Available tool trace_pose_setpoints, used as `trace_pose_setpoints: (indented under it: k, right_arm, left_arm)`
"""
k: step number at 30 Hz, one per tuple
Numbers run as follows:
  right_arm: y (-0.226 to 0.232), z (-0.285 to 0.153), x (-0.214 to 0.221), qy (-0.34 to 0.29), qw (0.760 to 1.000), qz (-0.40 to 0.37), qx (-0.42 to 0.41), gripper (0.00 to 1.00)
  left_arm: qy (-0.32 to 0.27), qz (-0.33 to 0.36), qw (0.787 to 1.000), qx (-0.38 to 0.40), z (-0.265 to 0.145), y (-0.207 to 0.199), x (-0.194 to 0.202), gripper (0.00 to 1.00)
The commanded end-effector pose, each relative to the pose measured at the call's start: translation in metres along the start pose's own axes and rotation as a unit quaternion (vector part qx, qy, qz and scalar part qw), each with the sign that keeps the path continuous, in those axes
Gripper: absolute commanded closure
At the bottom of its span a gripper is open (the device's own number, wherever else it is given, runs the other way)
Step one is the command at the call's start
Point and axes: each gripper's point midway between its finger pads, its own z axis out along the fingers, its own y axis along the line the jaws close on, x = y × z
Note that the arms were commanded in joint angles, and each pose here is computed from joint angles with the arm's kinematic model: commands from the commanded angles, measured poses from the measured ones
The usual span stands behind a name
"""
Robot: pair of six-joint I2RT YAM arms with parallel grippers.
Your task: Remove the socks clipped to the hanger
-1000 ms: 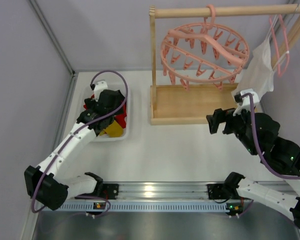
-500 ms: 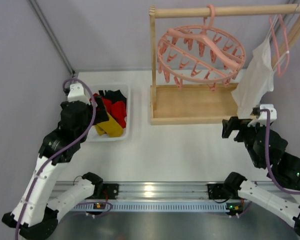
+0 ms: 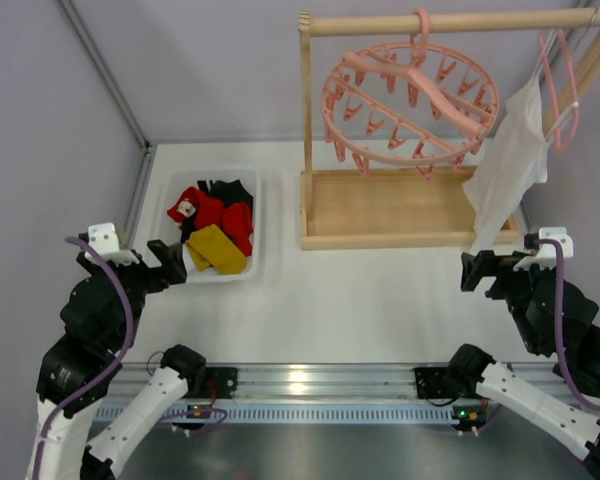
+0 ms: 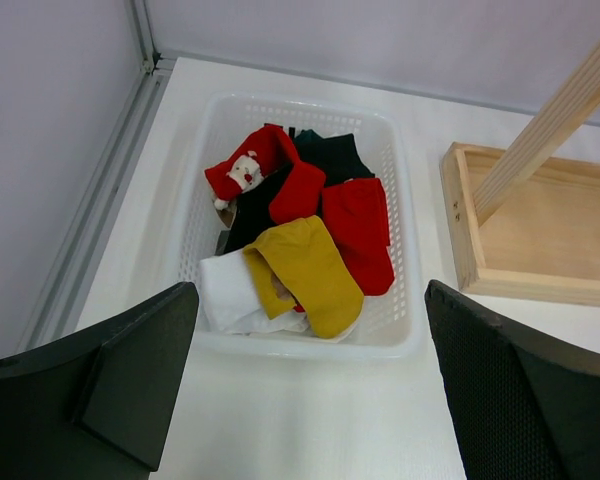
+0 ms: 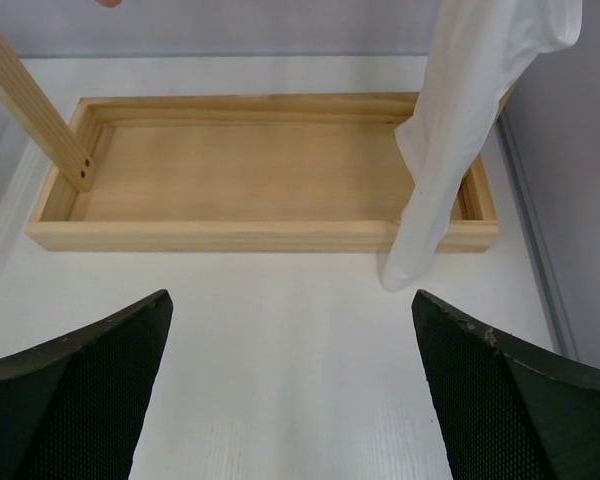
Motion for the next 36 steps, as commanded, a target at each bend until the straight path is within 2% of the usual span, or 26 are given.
trace_pose_setpoints:
  k: [1, 14, 36]
  right_arm:
    - [-0.006, -0.006, -0.003, 0.005, 1.0, -0.017, -0.001, 0.01]
    - [-0.001, 0.0, -0.001, 0.016, 0.999, -0.039, 0.001, 0.01]
    - [0.007, 0.007, -0.003, 0.006, 1.0, -0.026, -0.001, 0.01]
  left_arm:
    - [-0.008, 0.017, 1.0, 0.009, -0.006, 0.003, 0.003, 0.01]
    - [0.02, 0.034, 0.999, 0.025, 0.005, -0.008, 0.015, 0.01]
    - [0.033, 0.028, 0.999, 0.027, 0.009, -0.012, 0.02, 0.01]
